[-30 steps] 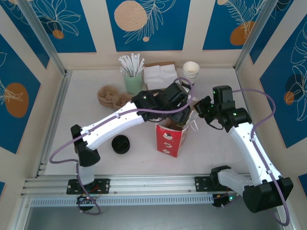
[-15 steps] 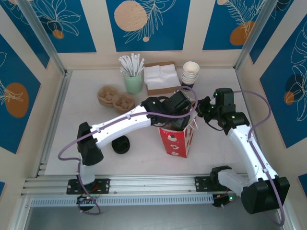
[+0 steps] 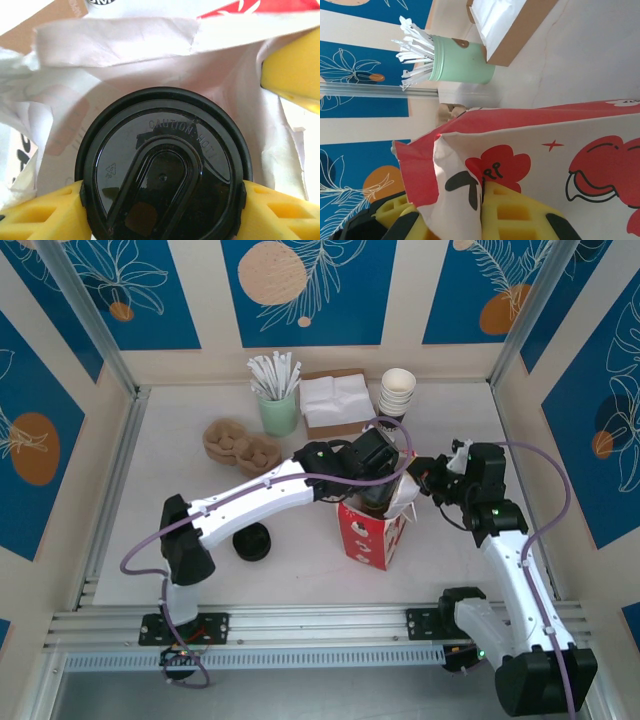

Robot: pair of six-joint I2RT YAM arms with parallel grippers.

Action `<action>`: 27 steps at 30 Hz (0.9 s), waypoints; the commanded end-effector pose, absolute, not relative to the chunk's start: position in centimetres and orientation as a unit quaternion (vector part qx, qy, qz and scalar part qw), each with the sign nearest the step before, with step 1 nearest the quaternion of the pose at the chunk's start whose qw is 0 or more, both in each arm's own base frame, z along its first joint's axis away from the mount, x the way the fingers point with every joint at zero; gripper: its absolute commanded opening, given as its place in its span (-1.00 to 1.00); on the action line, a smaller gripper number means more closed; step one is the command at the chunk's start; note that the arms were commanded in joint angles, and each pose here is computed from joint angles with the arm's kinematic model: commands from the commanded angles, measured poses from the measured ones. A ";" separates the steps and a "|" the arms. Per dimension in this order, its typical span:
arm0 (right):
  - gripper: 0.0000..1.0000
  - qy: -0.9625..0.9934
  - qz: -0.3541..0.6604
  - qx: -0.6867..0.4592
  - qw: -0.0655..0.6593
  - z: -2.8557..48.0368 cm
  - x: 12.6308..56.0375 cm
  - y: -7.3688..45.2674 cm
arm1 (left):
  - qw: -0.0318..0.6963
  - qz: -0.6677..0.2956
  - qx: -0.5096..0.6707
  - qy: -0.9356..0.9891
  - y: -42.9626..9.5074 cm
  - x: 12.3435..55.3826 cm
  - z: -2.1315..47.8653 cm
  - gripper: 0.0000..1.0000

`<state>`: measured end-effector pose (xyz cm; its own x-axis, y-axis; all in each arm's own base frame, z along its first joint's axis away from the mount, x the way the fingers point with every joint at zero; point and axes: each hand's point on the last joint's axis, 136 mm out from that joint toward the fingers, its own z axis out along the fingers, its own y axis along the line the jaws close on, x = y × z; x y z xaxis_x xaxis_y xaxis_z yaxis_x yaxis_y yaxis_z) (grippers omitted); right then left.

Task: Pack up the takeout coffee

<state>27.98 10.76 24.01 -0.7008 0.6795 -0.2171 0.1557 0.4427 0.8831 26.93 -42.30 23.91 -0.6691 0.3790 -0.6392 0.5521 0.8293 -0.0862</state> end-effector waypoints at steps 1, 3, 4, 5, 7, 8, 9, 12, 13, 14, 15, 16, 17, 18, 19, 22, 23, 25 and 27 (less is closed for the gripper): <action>-1.00 0.782 0.504 0.222 0.290 25.9 27.8 12.1 | 0.346 -0.114 0.256 0.896 -40.5 27.9 26.1 0.30; -1.00 0.781 0.511 0.220 0.284 26.1 28.3 12.5 | 0.349 -0.114 0.258 0.894 -40.5 27.9 26.7 0.31; -1.00 0.781 0.512 0.219 0.281 26.3 28.6 12.7 | 0.352 -0.117 0.259 0.892 -40.6 27.9 27.1 0.31; -1.00 0.781 0.514 0.215 0.282 26.7 28.8 13.0 | 0.353 -0.121 0.260 0.891 -40.7 27.9 27.4 0.31; -1.00 0.779 0.517 0.208 0.286 27.5 29.5 13.5 | 0.352 -0.131 0.257 0.890 -40.9 27.9 27.9 0.31; -1.00 0.778 0.518 0.208 0.288 27.7 29.8 13.7 | 0.352 -0.137 0.257 0.890 -41.1 27.8 28.1 0.32; -1.00 0.777 0.520 0.207 0.287 27.9 30.2 13.9 | 0.351 -0.141 0.255 0.890 -41.2 27.8 28.2 0.32; -1.00 0.775 0.527 0.204 0.282 28.2 30.7 14.3 | 0.347 -0.143 0.247 0.893 -41.1 28.1 27.9 0.33; -1.00 0.776 0.526 0.206 0.281 28.2 30.8 14.2 | 0.344 -0.143 0.243 0.896 -41.1 28.3 27.7 0.33; -1.00 0.778 0.522 0.208 0.280 28.1 30.7 14.2 | 0.341 -0.144 0.242 0.897 -41.1 28.4 27.5 0.33; -1.00 0.784 0.513 0.212 0.275 27.7 30.5 14.0 | 0.337 -0.143 0.240 0.899 -41.1 28.4 27.2 0.32; -1.00 0.789 0.506 0.213 0.274 27.5 30.3 13.8 | 0.335 -0.143 0.240 0.900 -41.1 28.5 26.9 0.32; -1.00 0.794 0.501 0.213 0.271 27.2 30.1 13.7 | 0.332 -0.141 0.240 0.901 -41.2 28.4 26.6 0.33; -1.00 0.800 0.493 0.215 0.266 26.7 29.7 13.5 | 0.329 -0.139 0.241 0.902 -41.2 28.5 26.1 0.33; -1.00 0.805 0.486 0.218 0.262 26.3 29.4 13.3 | 0.328 -0.138 0.240 0.903 -41.3 28.5 25.7 0.33; -1.00 0.812 0.477 0.221 0.255 25.6 28.7 13.1 | 0.320 -0.134 0.242 0.906 -41.5 28.5 24.6 0.33; -1.00 0.814 0.474 0.221 0.254 25.4 28.4 13.0 | 0.319 -0.136 0.242 0.906 -41.6 28.5 24.5 0.33; -1.00 0.820 0.464 0.221 0.253 25.1 28.0 12.7 | 0.315 -0.137 0.243 0.907 -41.8 28.5 24.1 0.32; -1.00 0.825 0.456 0.223 0.250 24.8 27.7 12.3 | 0.311 -0.135 0.245 0.908 -41.8 28.5 23.7 0.32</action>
